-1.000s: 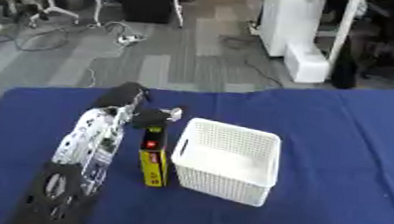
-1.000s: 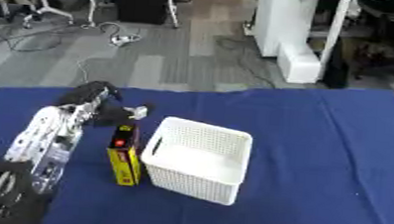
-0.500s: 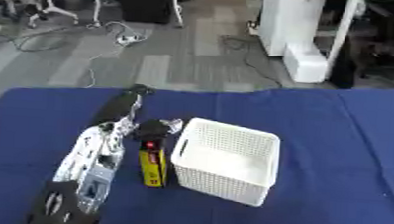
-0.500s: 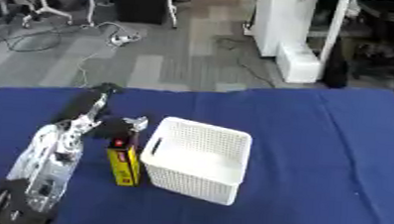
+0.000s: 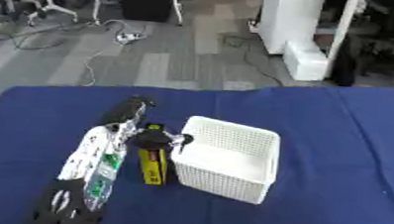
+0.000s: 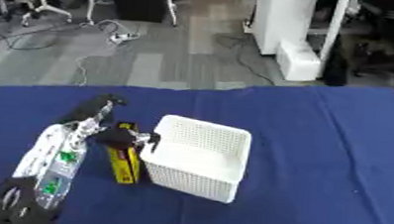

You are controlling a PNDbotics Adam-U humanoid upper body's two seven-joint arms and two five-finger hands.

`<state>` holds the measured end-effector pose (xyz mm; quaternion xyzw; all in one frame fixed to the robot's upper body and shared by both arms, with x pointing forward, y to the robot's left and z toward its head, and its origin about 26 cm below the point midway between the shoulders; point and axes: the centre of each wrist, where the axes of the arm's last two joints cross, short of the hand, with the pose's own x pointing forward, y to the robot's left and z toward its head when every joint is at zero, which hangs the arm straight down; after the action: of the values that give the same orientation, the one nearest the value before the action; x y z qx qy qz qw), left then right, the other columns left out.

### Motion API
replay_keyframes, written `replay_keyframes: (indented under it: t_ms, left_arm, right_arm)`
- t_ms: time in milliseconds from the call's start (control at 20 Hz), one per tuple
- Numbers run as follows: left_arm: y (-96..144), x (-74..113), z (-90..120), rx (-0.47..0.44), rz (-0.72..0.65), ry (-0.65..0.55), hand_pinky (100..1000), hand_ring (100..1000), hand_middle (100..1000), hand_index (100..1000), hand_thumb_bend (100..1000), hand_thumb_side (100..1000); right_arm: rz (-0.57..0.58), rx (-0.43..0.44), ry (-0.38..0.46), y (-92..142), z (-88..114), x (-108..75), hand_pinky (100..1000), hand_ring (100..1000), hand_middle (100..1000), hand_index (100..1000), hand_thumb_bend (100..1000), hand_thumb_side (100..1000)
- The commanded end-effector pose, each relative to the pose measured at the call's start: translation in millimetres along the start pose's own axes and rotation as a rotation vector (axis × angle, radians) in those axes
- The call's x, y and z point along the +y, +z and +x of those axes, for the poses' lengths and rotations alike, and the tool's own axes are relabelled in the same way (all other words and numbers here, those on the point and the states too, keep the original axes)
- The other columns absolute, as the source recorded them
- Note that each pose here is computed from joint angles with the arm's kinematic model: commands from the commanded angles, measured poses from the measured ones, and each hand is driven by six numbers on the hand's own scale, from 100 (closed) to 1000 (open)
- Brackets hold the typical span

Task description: Pick up objects on the table and place them in the box.

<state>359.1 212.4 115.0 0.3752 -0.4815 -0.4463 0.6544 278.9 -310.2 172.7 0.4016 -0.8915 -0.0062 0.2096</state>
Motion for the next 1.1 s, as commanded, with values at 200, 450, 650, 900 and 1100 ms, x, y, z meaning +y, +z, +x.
replay_keyframes:
  t_ms: [200,450,650,900,1100]
  left_arm:
    - [0.2,14.8,-0.1,0.021,-0.02,-0.045,474,750,931,905,652,633]
    - [1.3,17.2,-0.3,0.027,-0.02,-0.051,471,751,934,905,614,634]
    - [1.7,17.9,-1.1,0.038,-0.016,-0.046,467,749,936,905,564,639]
    - [3.3,22.5,-1.8,0.059,0.023,-0.037,451,742,935,901,403,618]
    - [3.6,23.6,-2.1,0.07,0.041,-0.039,446,740,933,898,267,588]
  right_arm:
    - [0.032,0.006,0.012,-6.9,5.7,0.5,177,309,319,487,100,1000]
    - [0.034,0.007,0.013,-6.6,5.7,0.5,177,309,319,486,100,1000]
    - [0.035,0.008,0.015,-6.3,5.7,0.5,177,309,319,486,100,1000]
    - [0.034,0.008,0.016,-5.9,5.8,0.4,177,309,319,486,100,1000]
    - [0.034,0.007,0.017,-5.9,5.9,0.4,177,309,320,486,100,1000]
